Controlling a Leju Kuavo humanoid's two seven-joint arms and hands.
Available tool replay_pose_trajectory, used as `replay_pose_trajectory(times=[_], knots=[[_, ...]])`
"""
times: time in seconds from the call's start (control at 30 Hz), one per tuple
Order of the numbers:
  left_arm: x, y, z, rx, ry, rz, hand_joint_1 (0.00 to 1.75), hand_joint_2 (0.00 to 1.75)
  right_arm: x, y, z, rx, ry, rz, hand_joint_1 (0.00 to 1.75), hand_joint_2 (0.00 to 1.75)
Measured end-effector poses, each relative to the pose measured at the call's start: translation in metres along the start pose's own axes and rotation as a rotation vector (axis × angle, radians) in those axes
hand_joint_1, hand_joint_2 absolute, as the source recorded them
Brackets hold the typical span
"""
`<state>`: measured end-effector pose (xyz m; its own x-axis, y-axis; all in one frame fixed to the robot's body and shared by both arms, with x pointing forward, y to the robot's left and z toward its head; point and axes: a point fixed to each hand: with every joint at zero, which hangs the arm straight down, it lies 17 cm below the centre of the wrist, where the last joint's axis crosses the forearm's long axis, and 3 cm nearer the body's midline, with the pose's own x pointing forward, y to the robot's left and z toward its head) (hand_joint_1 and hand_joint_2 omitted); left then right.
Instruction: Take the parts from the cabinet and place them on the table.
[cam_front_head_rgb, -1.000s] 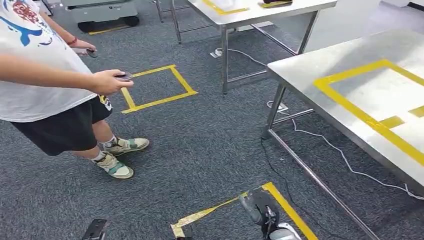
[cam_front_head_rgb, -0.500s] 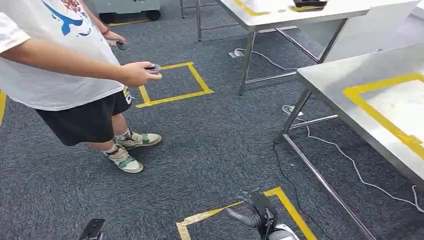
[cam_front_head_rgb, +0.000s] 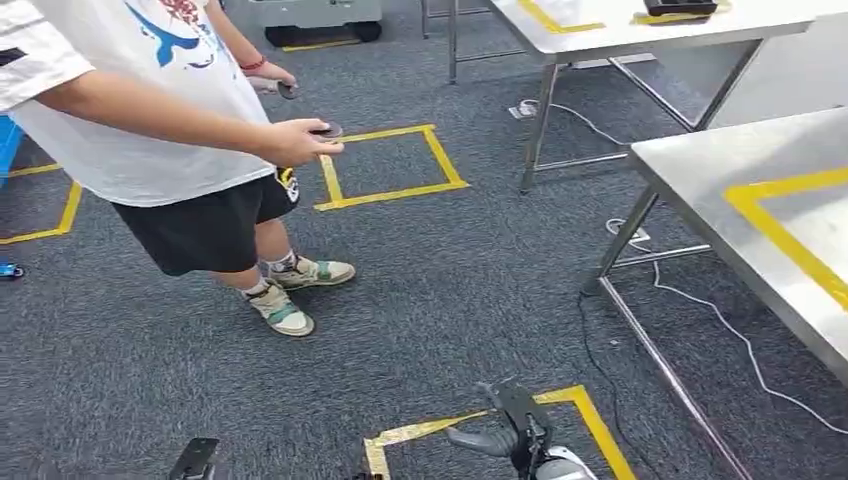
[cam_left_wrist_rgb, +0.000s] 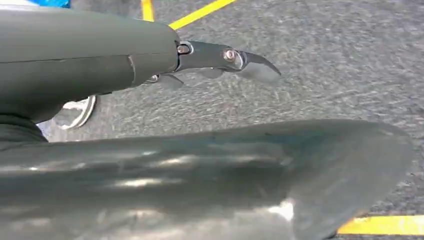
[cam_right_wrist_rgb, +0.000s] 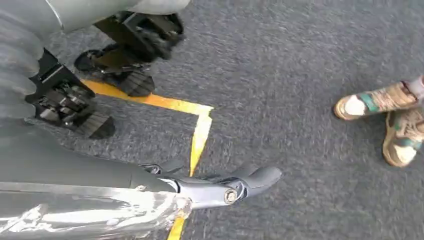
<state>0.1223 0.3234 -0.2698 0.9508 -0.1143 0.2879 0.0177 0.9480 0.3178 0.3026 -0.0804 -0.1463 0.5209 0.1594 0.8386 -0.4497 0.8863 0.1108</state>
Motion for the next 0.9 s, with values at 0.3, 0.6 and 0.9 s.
replay_pose_trajectory(times=[0.3, 0.6, 0.9], knots=[[-0.0003, -0.0016, 0.0003, -0.008, 0.000, -0.003, 0.00, 0.00, 0.0055, 0.0016, -0.0013, 0.006, -0.018, 0.002, 0.00, 1.75], [0.0001, -0.0036, 0.0007, -0.015, -0.001, -0.002, 0.00, 0.00, 0.0038, 0.0027, -0.0001, 0.008, -0.019, 0.000, 0.00, 1.75], [0.0031, -0.0053, 0.0009, -0.018, -0.005, -0.003, 0.00, 0.00, 0.0090, 0.0029, -0.0020, 0.013, -0.029, 0.004, 0.00, 1.75]])
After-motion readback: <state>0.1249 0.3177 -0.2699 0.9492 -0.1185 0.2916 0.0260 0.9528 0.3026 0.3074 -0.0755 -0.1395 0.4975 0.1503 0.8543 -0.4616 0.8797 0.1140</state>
